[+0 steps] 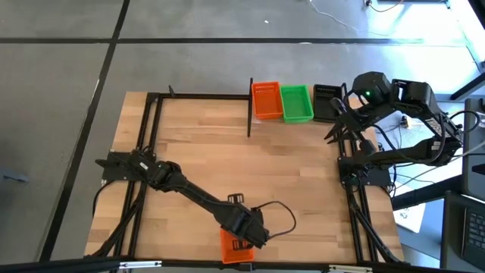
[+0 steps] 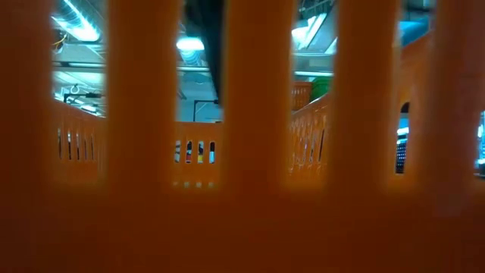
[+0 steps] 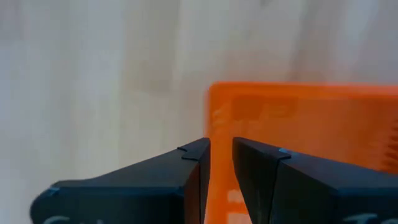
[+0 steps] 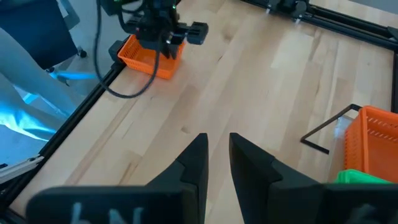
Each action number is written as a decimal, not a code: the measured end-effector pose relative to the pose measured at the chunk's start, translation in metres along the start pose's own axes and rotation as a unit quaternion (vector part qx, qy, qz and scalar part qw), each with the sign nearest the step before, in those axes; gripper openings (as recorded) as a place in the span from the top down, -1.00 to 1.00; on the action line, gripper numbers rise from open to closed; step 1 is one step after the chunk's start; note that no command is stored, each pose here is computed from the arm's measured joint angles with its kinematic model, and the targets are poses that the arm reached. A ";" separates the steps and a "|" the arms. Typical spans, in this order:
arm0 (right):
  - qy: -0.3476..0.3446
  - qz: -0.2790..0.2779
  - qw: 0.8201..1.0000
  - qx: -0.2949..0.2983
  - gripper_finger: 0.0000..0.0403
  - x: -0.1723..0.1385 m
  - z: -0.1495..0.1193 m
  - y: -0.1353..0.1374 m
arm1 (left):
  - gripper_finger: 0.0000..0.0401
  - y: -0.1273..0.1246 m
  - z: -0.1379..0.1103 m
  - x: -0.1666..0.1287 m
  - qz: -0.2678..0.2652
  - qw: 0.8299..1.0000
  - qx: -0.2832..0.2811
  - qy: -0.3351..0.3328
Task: Stack baskets on shelf by color
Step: Stack the orange bin on top of the orange bins on the shelf, then return to Home Position
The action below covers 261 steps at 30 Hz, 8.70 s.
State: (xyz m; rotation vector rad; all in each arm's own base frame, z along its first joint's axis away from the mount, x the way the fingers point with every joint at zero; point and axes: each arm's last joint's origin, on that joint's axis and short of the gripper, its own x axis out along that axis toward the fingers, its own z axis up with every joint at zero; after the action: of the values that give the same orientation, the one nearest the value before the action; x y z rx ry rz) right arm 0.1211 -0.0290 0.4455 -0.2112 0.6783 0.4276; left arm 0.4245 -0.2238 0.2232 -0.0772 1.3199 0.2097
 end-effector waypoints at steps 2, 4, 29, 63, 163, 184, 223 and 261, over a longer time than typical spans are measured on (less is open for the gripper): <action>0.000 0.000 1.000 0.000 0.69 0.000 0.000 0.000 | 0.70 0.001 -0.002 0.001 0.014 1.000 0.003 0.005; 0.000 0.000 1.000 0.000 0.69 0.000 0.000 0.000 | 0.70 0.001 0.000 -0.001 0.009 1.000 0.001 -0.001; 0.000 0.000 1.000 0.003 0.69 0.000 0.000 0.000 | 0.70 0.000 -0.022 0.048 0.005 0.997 0.021 0.069; 0.000 -0.002 1.000 0.003 0.69 0.000 0.000 0.000 | 1.00 0.164 0.039 -0.102 -0.016 0.997 -0.072 0.004; 0.052 -0.201 0.972 0.110 0.69 0.033 0.017 -0.055 | 0.75 0.413 0.108 -0.132 0.268 0.907 0.154 -0.284; 0.036 -0.209 0.972 0.103 0.69 0.025 0.017 -0.050 | 0.99 0.451 0.114 -0.111 0.285 0.906 0.111 -0.291; 0.052 -0.313 0.936 0.151 0.69 0.017 0.016 -0.052 | 1.00 0.421 0.091 -0.170 0.252 0.902 0.078 -0.342; -0.172 -0.321 0.924 0.113 1.00 -0.110 -0.051 0.105 | 1.00 0.289 -0.091 -0.335 0.070 0.917 -0.002 -0.393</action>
State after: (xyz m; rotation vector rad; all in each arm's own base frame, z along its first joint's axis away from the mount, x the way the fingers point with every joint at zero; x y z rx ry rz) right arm -0.0309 0.0145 0.4725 -0.1236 0.2774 -0.2443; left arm 0.2030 0.0067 0.5429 0.0947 0.5178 0.3238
